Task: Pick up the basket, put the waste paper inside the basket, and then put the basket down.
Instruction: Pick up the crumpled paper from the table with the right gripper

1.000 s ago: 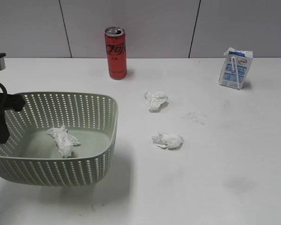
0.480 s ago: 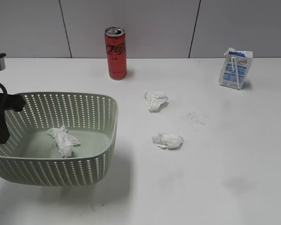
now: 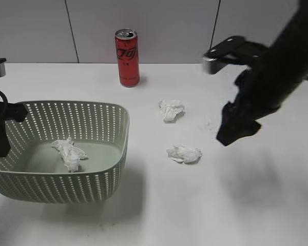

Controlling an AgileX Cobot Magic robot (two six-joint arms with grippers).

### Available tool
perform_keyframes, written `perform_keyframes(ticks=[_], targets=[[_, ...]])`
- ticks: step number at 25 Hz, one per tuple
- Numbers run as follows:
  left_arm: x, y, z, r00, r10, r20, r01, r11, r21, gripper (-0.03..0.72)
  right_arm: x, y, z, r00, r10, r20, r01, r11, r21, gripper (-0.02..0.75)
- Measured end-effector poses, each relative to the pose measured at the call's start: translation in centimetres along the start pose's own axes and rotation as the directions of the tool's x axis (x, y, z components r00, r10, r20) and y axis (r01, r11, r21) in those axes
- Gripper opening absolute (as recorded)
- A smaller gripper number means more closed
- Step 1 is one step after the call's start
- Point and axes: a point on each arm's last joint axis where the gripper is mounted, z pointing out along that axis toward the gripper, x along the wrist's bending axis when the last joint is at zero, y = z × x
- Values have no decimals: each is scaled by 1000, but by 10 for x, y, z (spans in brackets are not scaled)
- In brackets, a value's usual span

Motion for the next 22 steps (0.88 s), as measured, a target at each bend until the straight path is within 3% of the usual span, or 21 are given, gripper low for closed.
perform_keyframes(ticks=[7,15,18,22], targets=[[0,0,0,1000,0,0,0,1000,0,6,18,58,95,968,-245,-54,251,956,155,498],[0,1,0,1000,0,0,0,1000,-9,6,17,69,149,954,-293,-64,300,928,222,491],[0,2,0,1000,0,-1,0,1000,-17,6,14,66,159,951,-304,-48,306,920,246,437],[0,2,0,1000,0,-1,0,1000,-22,6,10,67,160,955,-295,-8,289,926,242,252]])
